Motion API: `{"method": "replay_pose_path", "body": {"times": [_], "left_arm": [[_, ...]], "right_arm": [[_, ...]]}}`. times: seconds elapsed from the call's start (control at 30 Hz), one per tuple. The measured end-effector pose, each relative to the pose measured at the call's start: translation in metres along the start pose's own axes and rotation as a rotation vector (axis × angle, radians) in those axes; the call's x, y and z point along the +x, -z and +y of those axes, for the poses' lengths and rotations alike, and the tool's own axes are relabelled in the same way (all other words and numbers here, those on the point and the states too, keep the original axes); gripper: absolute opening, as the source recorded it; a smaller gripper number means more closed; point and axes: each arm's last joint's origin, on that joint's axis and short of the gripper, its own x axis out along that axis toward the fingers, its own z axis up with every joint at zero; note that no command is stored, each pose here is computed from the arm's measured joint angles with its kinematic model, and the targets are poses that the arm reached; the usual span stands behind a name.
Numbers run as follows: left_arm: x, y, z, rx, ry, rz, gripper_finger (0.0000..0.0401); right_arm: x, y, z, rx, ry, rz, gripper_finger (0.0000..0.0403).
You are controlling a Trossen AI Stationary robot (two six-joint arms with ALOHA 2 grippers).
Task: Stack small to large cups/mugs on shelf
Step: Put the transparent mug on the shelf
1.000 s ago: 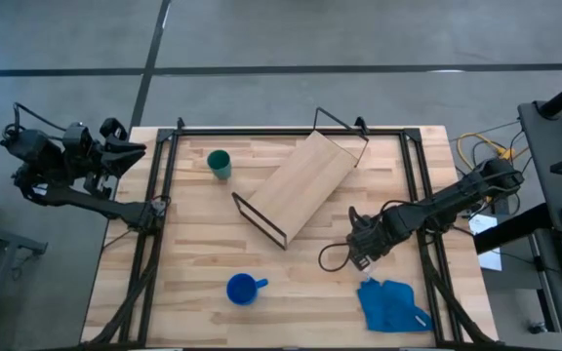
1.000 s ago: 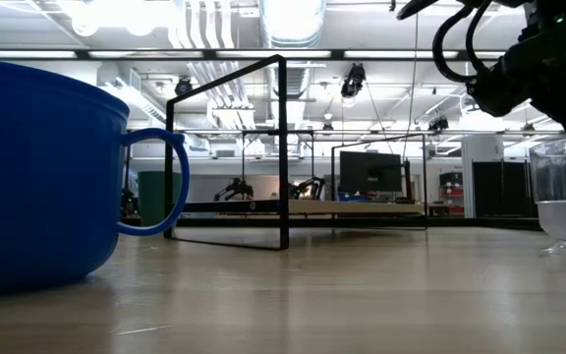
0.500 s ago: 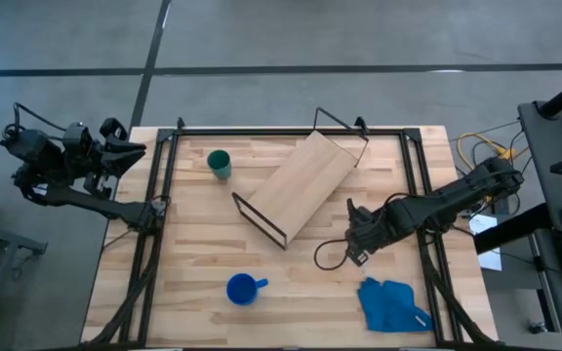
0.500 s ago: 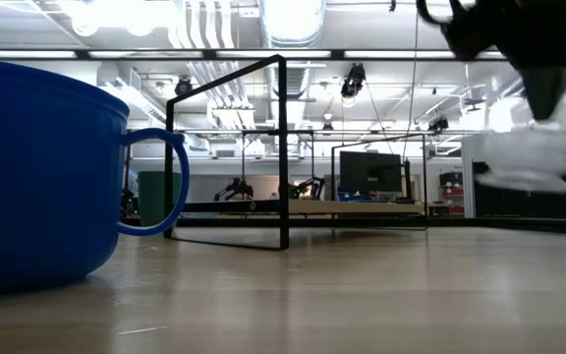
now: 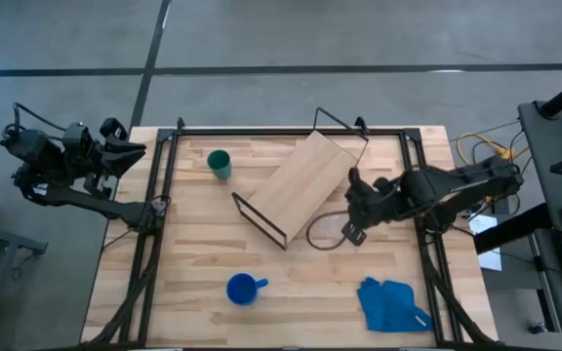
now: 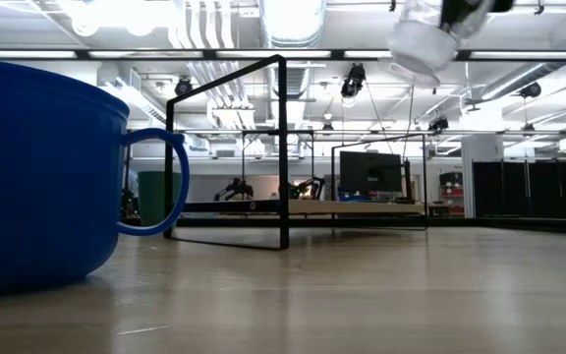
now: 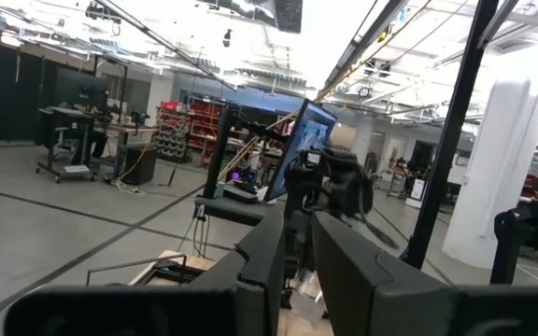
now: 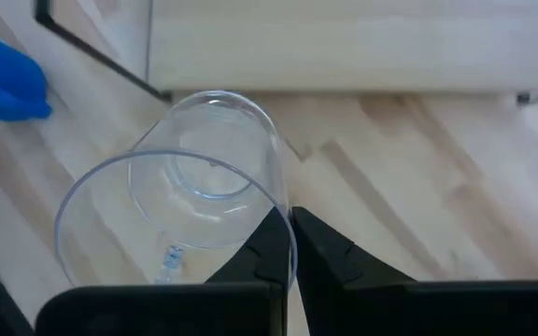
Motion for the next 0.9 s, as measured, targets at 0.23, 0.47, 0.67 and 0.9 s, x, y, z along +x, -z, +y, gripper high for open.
{"method": "replay_pose_path", "body": {"times": [0.23,0.47,0.67,0.9], "left_arm": [[0.0,0.0,0.0,0.0,0.0,0.0,0.0048],[0.0,0.0,0.0,0.0,0.0,0.0,0.0048],[0.0,0.0,0.0,0.0,0.0,0.0,0.0048],[0.0,0.0,0.0,0.0,0.0,0.0,0.0048]], "right_arm": [[-0.004,-0.033,-0.012,-0.03,0.0,-0.02,0.0009],[0.005,-0.067,-0.017,-0.078,0.067,0.018,0.0009],[0.01,-0.107,-0.015,-0.104,0.054,-0.018,0.0009],[0.036,-0.146,-0.013,-0.119,-0.043,0.051,0.0009]]}}
